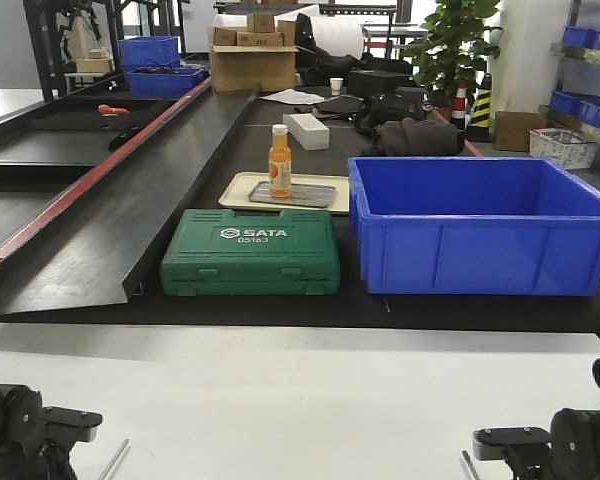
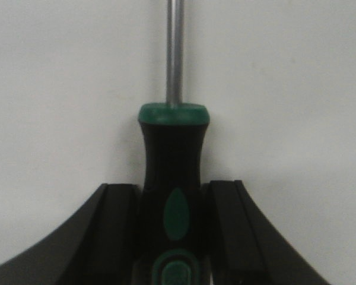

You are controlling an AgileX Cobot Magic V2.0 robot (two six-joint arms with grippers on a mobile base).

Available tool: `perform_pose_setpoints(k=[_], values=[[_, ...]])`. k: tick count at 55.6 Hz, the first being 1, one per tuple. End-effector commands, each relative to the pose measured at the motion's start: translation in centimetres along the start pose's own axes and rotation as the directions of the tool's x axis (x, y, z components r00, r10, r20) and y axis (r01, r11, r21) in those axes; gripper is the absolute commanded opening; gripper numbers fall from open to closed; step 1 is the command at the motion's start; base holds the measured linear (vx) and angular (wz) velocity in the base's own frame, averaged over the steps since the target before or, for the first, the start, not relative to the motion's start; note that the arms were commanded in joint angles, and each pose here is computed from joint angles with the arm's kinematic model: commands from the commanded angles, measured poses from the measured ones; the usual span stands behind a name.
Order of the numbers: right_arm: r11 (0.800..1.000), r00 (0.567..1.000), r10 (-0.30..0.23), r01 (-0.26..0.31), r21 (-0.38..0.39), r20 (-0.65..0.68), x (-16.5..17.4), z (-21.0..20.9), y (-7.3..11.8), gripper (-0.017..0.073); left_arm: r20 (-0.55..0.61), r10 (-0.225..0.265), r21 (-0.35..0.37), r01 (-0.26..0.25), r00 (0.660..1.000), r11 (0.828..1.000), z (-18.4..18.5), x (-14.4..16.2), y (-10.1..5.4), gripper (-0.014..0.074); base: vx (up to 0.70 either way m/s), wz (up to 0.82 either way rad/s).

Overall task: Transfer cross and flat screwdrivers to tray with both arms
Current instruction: 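Lift both screwdrivers upright off the table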

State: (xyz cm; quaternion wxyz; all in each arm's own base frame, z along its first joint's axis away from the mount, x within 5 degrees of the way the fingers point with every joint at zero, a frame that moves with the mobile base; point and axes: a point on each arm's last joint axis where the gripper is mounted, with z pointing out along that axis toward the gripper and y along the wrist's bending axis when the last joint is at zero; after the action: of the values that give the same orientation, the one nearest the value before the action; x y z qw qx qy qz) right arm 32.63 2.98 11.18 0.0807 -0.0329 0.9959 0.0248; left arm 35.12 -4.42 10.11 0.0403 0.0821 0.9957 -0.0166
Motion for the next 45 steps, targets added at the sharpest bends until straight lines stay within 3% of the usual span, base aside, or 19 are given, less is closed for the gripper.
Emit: perform_pose_setpoints(k=[1, 6, 10, 11, 19, 27, 36, 41, 45], values=[[1.0, 0.999, 0.012, -0.011, -0.009, 0.032, -0.5, -0.9, 0.1, 0.0, -0.145, 0.019, -0.005, -0.019, 0.989, 1.0, 2.2, 2.2, 0.0, 0.0107, 0.0, 0.0], [1.0, 0.999, 0.012, -0.011, -0.01, 0.031, -0.4, -0.9, 0.1, 0.0, -0.139, 0.021, -0.006, -0.022, 0.99, 1.0, 2.3, 2.4, 0.0, -0.0009, 0.0, 0.0], [1.0, 1.0, 0.012, -0.011, -0.01, 0.028, -0.4, -0.9, 0.1, 0.0, -0.121, 0.019, -0.007, -0.02, 0.992, 1.0, 1.9, 2.3, -0.1, -0.0007, 0.0, 0.0], [1.0, 1.0, 0.011, -0.01, -0.01, 0.022, -0.4, -1.0, 0.1, 0.0, -0.059, 0.021, -0.011, -0.021, 0.998, 1.0, 0.0, 1.9, -0.1, -0.0003, 0.0, 0.0], [1.0, 0.998, 0.009, -0.008, -0.011, 0.058, -0.5, -2.3, 0.2, 0.0, 0.07, 0.02, -0.015, -0.019, 0.997, 1.0, -3.9, 1.4, -0.2, -0.0003, 0.0, 0.0], [1.0, 0.988, 0.001, 0.001, -0.012, 0.157, -0.8, -5.4, 0.3, 0.0, 0.266, 0.017, -0.019, -0.013, 0.964, 1.0, -9.6, 1.4, -0.5, 0.0, 0.0, 0.0], [1.0, 0.937, -0.023, 0.028, -0.007, 0.348, -0.5, -11.7, 0.6, 0.0, 0.51, 0.02, -0.025, -0.009, 0.86, 1.0, -17.1, 2.8, -0.8, 0.0, 0.0, 0.0], [0.999, 0.889, -0.047, 0.051, 0.004, 0.456, 0.2, -15.3, 0.7, 0.0, 0.642, 0.022, -0.028, -0.006, 0.766, 1.0, -21.6, 4.6, -1.0, 0.0, 0.0, 0.0], [0.998, 0.826, -0.058, 0.061, 0.013, 0.56, 1.4, -18.9, 0.8, 0.0, 0.719, 0.027, -0.033, -0.005, 0.694, 0.999, -24.3, 6.2, -1.2, 0.0, 0.0, 0.0]])
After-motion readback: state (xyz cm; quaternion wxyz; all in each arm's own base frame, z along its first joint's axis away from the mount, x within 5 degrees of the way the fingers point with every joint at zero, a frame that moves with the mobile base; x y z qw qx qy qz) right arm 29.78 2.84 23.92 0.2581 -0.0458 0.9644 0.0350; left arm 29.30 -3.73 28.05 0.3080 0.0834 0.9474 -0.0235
